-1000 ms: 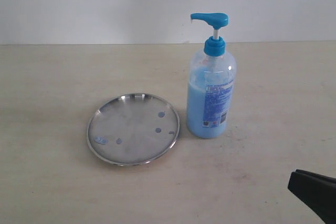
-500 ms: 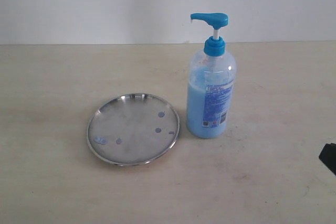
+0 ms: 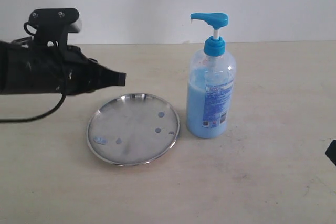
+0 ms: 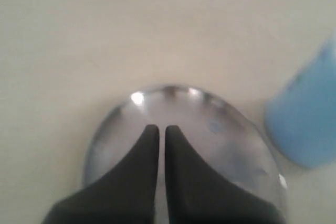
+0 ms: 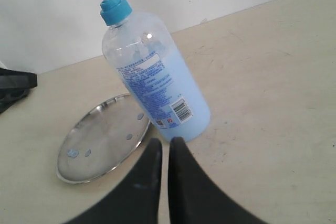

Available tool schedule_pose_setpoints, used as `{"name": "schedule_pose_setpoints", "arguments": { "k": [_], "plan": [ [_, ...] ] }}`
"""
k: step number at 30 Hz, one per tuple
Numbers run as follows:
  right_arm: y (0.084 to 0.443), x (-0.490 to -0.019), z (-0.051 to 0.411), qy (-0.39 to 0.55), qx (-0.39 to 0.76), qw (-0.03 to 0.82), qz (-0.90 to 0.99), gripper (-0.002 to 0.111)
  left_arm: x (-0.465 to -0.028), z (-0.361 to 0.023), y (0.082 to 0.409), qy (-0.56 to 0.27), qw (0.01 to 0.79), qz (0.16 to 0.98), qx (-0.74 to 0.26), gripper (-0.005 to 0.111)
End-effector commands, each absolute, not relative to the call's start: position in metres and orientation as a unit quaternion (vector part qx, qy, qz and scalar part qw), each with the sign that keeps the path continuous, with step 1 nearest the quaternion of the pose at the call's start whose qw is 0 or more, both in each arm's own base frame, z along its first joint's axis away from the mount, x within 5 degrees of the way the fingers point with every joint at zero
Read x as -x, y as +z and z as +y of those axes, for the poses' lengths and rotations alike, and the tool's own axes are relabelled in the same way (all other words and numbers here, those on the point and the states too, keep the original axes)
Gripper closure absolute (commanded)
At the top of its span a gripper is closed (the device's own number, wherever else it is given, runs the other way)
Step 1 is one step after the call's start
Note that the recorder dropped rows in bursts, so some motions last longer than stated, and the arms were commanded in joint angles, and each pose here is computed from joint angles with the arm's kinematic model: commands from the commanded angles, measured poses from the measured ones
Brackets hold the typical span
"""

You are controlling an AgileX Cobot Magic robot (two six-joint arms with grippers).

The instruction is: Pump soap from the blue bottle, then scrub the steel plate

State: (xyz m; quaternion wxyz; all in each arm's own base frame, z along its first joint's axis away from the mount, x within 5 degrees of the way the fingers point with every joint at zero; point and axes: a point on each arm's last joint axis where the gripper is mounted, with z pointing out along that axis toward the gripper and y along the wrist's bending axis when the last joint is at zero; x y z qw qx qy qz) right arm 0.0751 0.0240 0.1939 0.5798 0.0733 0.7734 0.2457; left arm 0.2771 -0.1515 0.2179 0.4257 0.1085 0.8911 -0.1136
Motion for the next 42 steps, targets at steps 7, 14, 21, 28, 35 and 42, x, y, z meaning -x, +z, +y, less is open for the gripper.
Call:
{"name": "schedule_pose_setpoints", "arguments": {
  "k": [7, 14, 21, 28, 35, 42],
  "plan": [
    [0.193, -0.075, 0.024, 0.244, -0.074, 0.580, 0.774, 0.107, -0.296, -0.127, 0.214, 0.062, 0.435, 0.886, -0.149, 0.103],
    [0.193, -0.075, 0.024, 0.244, -0.074, 0.580, 0.774, 0.107, -0.283, -0.127, 0.211, -0.108, 0.416, 0.894, 0.129, 0.103],
    [0.193, -0.075, 0.024, 0.244, -0.074, 0.580, 0.774, 0.107, -0.276, -0.139, 0.209, -0.280, 0.320, 0.836, 0.348, 0.103],
    [0.193, -0.075, 0.024, 0.244, -0.074, 0.580, 0.774, 0.107, -0.289, -0.107, 0.208, -0.329, 0.267, 0.682, 0.596, 0.103],
    [0.193, -0.075, 0.024, 0.244, -0.074, 0.580, 0.774, 0.107, -0.304, -0.059, 0.217, -0.290, 0.375, 0.599, 0.646, 0.103],
    [0.193, -0.075, 0.024, 0.244, -0.074, 0.580, 0.774, 0.107, -0.321, -0.086, 0.254, -0.123, 0.624, 0.772, 0.000, 0.103]
  ]
}}
